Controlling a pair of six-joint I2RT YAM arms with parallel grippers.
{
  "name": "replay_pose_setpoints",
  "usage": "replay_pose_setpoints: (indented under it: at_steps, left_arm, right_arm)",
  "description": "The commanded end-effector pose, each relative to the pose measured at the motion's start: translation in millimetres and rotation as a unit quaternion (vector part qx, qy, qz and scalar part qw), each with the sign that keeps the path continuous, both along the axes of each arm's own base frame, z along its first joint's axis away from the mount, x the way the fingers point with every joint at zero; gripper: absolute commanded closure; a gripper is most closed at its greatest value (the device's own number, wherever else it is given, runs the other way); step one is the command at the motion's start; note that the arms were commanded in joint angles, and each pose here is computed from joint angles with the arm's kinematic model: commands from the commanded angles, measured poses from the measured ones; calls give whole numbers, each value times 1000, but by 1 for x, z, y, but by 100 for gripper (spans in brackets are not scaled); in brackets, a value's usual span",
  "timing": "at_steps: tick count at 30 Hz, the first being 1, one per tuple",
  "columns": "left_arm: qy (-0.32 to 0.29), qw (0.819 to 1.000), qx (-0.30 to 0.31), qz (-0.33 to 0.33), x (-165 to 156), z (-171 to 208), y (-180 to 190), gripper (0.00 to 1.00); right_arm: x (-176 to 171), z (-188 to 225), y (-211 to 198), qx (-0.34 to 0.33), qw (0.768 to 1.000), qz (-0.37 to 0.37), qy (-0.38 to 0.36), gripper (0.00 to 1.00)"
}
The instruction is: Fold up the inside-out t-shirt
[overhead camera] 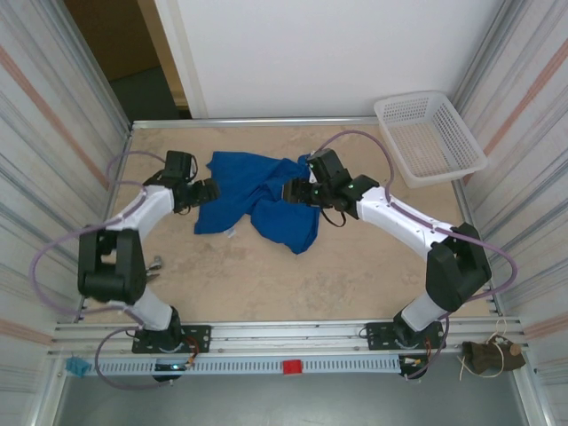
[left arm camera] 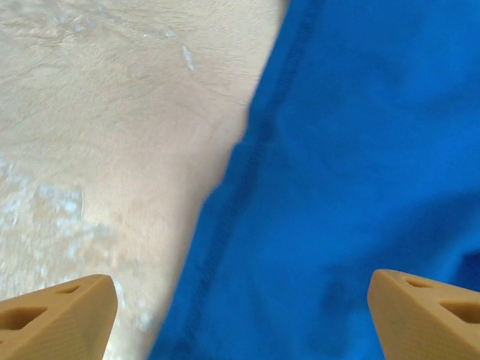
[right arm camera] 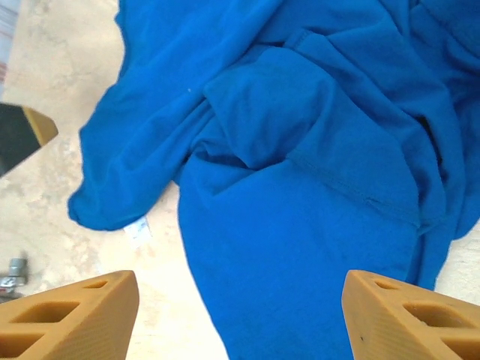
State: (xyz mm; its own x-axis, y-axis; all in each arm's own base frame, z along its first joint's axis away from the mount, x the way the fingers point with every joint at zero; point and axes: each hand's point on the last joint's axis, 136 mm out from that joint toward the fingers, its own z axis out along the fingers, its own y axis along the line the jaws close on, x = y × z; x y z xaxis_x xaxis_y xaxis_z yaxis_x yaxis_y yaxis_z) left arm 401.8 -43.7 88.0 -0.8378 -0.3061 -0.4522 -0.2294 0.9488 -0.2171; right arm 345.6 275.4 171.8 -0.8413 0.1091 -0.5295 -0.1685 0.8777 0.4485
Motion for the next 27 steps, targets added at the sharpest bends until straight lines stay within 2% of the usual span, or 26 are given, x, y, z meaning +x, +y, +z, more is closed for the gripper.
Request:
replay_pose_setpoints:
  at_steps: [1,2,3,4,6,10,11,13,14,17,22,25,27]
  left_arm:
    - [30,998,-35,-47,10,-7,-17,18]
    - [36,997,-44,-52,12,-12,-20,21]
    - [40,996,-53,-56,15,-17,-24,24]
    - [44,996,-58,-56,17,-21,-26,27]
    - [43,996,-64,-54,20,-26,-28,36]
    - [49,994,-81,-57,23,-35,-34,65]
    - [52,993,-83,-60,22,-38,-35,73]
    - [58,992,-90,-66,20,-40,-38,100]
    - [60,992,-94,-65,18,-39,-39,100]
    - [38,991,-111,-65,7,-20,-47,100]
    - [-26,981,-167,-92,-26,36,-93,100]
    - [-58,976,-179,-115,-46,64,-122,100]
    - [-71,976,-169,-113,-55,73,-127,100]
  right_arm:
    - [-1,-15,-17,-46,999,-23,-1,28]
    - [0,-15,-22,-55,998,-33,-2,25]
    - [0,-13,-28,-69,997,-44,-8,18]
    - [0,-12,-35,-85,995,-56,-15,0]
    - [2,-7,-48,-107,991,-80,-27,1]
    - [3,2,-58,-115,987,-101,-45,1]
    - [3,3,-56,-108,989,-94,-43,1]
    - [1,3,-47,-89,993,-69,-36,1]
    - [0,3,-43,-79,995,-60,-32,0]
    - [-1,3,-32,-47,998,-35,-27,8]
    - [-1,4,-16,0,1000,-4,-12,19]
    - [3,2,-15,3,1000,-5,-9,20]
    - [7,-4,-23,-7,1000,-20,0,20]
